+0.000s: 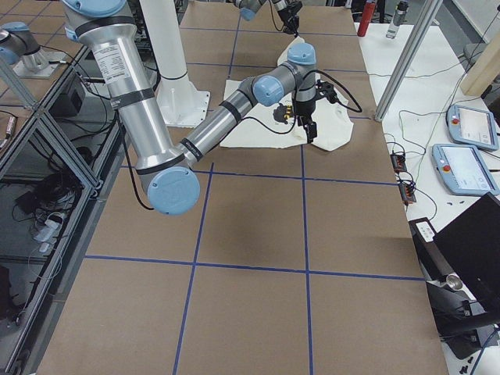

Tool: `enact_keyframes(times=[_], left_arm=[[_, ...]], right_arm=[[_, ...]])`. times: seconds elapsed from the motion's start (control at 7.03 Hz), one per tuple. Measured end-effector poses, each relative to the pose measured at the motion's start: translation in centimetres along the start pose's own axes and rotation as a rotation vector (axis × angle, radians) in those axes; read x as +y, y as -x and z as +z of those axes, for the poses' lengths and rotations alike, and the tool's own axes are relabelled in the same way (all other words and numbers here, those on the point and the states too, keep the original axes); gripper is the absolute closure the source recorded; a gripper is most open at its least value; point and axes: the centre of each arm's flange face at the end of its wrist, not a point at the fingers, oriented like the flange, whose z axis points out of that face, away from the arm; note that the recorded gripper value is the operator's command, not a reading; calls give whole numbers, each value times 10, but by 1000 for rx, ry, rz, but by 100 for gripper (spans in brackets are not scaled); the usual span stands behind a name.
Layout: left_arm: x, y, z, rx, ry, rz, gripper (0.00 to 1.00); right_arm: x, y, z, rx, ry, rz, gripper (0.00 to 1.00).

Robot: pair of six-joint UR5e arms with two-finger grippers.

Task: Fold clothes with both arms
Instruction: 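Carry the sleeve with the left gripper across the shirt toward the collar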

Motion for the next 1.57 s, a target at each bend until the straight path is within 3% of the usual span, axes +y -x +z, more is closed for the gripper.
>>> enact_keyframes(times=[0.43, 0.85, 1.0, 1.28, 1.57], left_arm=[[-182, -78, 5, -26, 50, -245, 100], [-309, -229, 55, -54, 77, -469, 100], [-321, -288, 67, -54, 71, -487, 100], [-307, -386, 75, -15, 28, -458, 100], [-302, -438, 79, 51, 3, -436, 100]], right_arm=[[0, 0, 0, 0, 1, 1, 0], [1, -1, 1, 1, 3, 4, 0], [1, -1, 1, 1, 3, 4, 0], [1, -1, 1, 2, 4, 5, 0], [1, -1, 1, 1, 3, 5, 0]])
